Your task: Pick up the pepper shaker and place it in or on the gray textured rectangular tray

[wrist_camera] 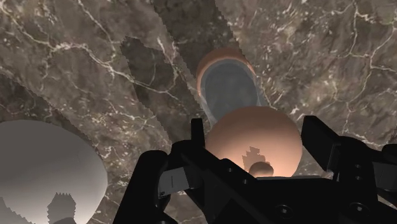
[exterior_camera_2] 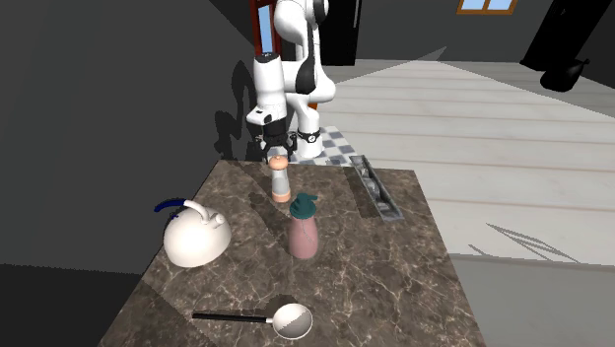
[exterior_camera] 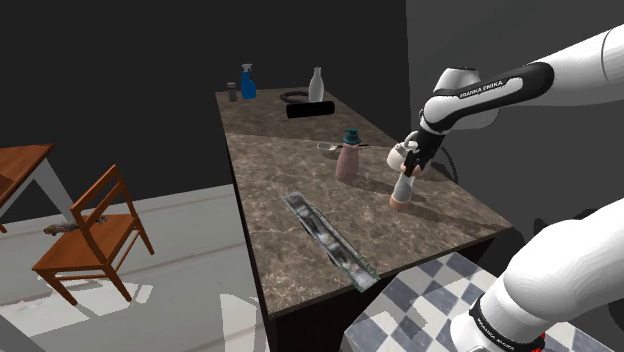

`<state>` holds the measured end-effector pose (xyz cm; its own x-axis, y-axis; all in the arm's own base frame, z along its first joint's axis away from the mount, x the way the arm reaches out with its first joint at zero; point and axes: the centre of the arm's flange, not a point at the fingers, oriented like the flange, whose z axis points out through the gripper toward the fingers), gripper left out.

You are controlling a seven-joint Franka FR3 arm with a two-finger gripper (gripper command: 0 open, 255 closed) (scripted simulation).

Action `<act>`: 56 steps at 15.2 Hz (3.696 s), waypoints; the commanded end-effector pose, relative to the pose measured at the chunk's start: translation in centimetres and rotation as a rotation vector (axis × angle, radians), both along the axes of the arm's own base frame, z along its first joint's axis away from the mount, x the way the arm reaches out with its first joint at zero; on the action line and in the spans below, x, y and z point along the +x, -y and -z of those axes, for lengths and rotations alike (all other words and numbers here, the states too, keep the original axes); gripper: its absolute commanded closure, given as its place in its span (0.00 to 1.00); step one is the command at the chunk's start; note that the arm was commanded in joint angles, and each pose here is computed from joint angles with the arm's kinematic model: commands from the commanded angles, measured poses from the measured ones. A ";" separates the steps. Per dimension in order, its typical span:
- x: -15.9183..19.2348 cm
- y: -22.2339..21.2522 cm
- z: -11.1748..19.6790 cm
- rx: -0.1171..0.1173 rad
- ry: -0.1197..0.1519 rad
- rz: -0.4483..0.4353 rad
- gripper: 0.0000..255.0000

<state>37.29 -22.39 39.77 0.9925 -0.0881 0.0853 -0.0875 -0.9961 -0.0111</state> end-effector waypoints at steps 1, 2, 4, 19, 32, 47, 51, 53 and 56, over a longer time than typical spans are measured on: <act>0.0 0.0 -0.8 0.000 0.000 0.000 1.00; 0.0 0.0 -1.3 0.000 0.000 0.000 1.00; 0.0 0.0 -2.4 0.000 0.000 0.000 1.00; 0.0 0.0 -10.3 0.000 0.000 0.000 1.00; 2.2 -12.8 -14.4 0.000 0.000 0.000 1.00; 5.5 -31.9 -18.2 0.000 0.000 0.000 1.00; 6.1 -35.6 -18.4 0.000 0.000 0.000 1.00; 6.1 -35.6 -17.3 0.000 0.000 0.000 1.00; 6.1 -35.6 -15.7 0.000 0.000 0.000 1.00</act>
<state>43.48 13.16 56.08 0.9925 -0.0881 0.0843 -0.0874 -0.9961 -0.0111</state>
